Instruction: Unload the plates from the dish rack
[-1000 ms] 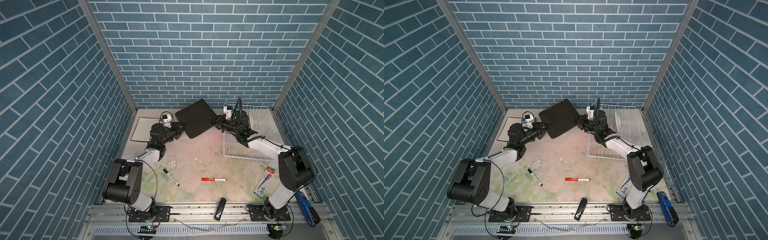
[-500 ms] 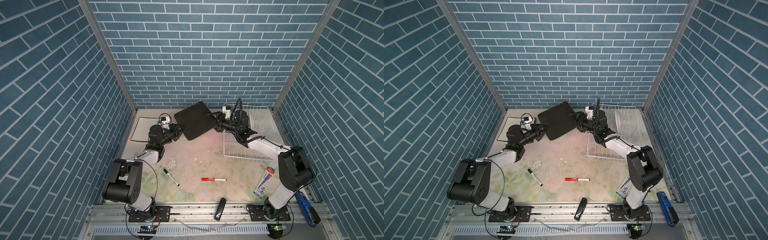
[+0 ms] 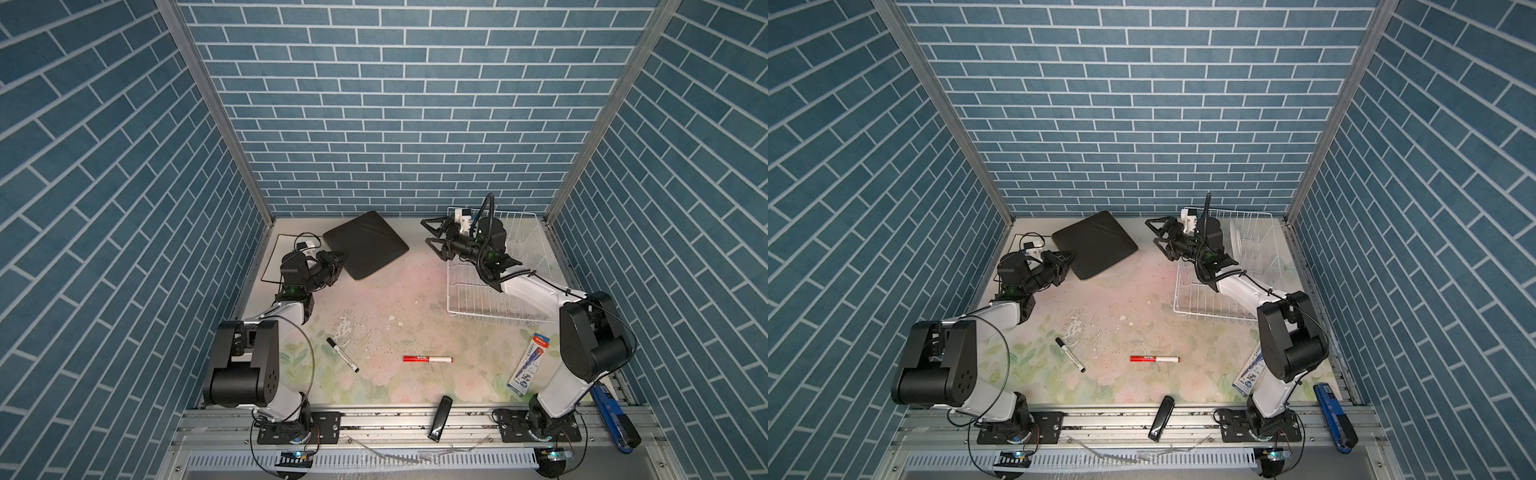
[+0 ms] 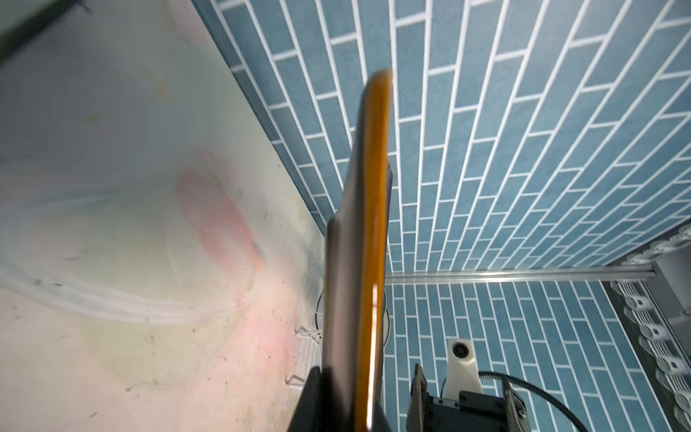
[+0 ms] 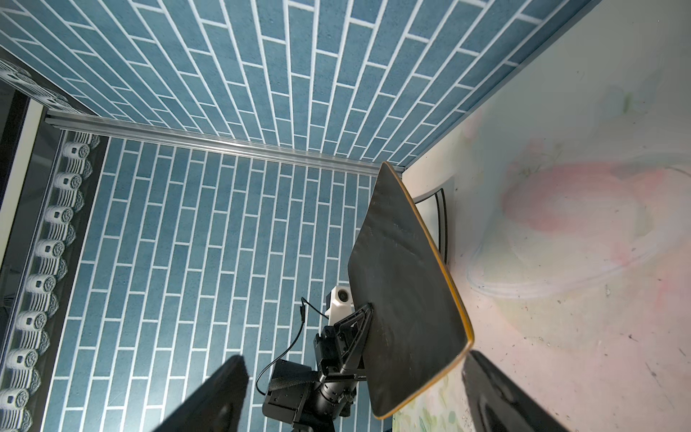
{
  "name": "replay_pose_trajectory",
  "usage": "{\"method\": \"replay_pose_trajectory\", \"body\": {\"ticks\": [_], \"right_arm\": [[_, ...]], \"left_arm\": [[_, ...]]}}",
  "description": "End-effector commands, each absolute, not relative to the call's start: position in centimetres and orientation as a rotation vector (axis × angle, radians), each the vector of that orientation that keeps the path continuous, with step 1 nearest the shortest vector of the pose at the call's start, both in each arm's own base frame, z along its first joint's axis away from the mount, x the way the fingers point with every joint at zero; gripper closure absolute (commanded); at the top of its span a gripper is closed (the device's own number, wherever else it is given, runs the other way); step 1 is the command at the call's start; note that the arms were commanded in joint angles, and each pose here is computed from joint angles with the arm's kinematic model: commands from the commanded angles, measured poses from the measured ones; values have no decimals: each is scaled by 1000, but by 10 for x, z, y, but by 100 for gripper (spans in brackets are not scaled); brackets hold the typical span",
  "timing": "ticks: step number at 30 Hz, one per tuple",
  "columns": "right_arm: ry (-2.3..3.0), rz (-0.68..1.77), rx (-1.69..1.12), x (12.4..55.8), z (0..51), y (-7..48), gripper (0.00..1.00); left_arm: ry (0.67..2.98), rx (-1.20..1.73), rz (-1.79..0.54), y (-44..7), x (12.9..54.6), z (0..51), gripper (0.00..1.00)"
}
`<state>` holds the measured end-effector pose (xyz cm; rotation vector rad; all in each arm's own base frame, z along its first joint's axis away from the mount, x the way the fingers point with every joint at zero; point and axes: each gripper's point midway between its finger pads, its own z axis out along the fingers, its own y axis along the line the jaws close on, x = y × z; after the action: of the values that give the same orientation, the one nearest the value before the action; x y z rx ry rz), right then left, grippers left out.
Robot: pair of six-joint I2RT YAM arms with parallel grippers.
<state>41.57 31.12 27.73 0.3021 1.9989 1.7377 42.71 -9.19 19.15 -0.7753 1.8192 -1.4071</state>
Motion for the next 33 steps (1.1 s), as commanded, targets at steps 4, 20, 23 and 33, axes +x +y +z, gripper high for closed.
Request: {"method": "replay_pose_trajectory", "body": {"ticks": [4,20,23,33], "right_arm": [[1958,1749,219,418,298,313,8],[2106,1488,201,436,279,309,8],[2121,1476,206,439,277,310,8],[2221,1270,160,441,259,312,2]], "left_arm": [[1615,-648,-1363,-63,436,249,100],[1446,-943,-1066,45,434,213,100],[1402,-1004,-1009,70,430,206,100],[1296,-1169,-891,109,423,178,100]]}}
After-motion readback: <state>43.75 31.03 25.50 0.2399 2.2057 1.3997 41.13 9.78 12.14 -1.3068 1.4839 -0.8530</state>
